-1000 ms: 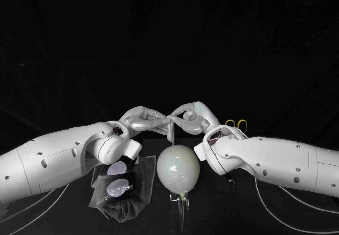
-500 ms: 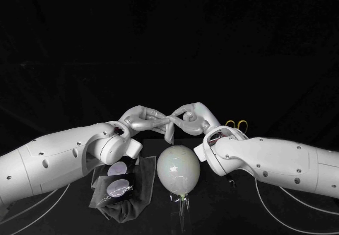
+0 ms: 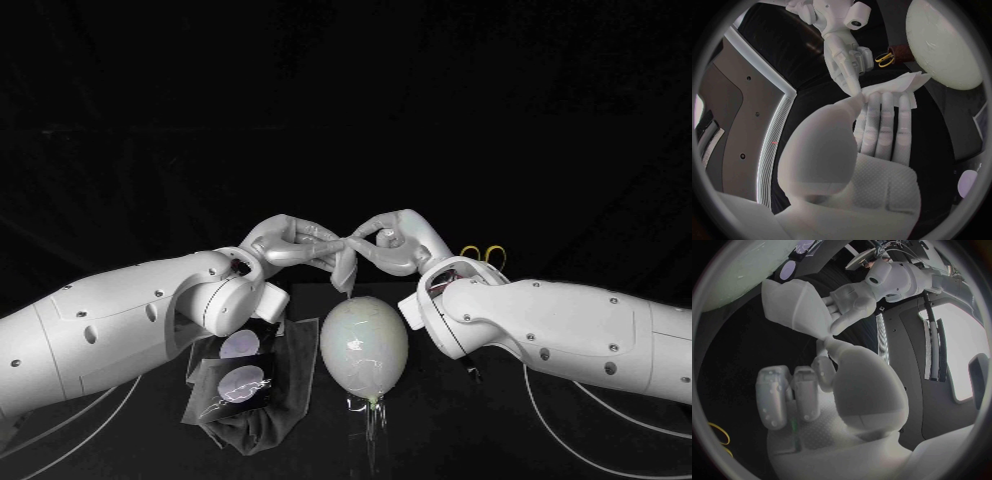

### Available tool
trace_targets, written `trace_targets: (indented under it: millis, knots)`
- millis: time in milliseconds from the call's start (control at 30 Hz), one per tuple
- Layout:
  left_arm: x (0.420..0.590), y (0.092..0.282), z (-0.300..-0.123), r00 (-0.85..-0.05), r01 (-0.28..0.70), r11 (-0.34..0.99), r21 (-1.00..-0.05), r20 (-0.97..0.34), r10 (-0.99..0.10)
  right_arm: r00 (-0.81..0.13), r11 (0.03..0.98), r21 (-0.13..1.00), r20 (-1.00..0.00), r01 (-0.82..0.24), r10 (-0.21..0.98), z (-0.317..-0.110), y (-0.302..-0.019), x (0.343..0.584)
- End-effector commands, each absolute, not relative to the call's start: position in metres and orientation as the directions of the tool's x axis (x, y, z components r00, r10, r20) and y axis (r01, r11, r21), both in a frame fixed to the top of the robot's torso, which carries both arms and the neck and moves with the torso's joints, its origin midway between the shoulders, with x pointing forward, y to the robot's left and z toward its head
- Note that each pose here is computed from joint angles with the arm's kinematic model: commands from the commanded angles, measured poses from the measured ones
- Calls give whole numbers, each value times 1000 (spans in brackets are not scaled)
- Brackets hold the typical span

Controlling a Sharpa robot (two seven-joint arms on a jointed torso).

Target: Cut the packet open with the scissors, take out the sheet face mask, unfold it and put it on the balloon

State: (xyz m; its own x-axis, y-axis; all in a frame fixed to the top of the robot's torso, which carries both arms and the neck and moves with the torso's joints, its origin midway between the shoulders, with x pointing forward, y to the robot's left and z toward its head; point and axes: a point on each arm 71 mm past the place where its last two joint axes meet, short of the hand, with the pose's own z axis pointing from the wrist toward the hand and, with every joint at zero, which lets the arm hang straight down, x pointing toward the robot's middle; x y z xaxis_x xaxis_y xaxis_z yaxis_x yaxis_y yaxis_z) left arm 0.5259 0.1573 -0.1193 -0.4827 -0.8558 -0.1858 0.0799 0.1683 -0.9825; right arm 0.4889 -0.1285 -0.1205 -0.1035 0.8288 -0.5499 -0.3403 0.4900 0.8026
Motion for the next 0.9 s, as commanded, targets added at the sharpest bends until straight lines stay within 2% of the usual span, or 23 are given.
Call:
trace_targets:
  millis: [33,900]
  knots:
    - [526,158,-117,-482,93,154,-984,-180,-858,-119,482,809,-545,-336,830,-121,-130,489]
    - [526,162,-117,-461,93,159,-983,-184,-868,-142,481,820,-540,-310,830,-123,-136,490]
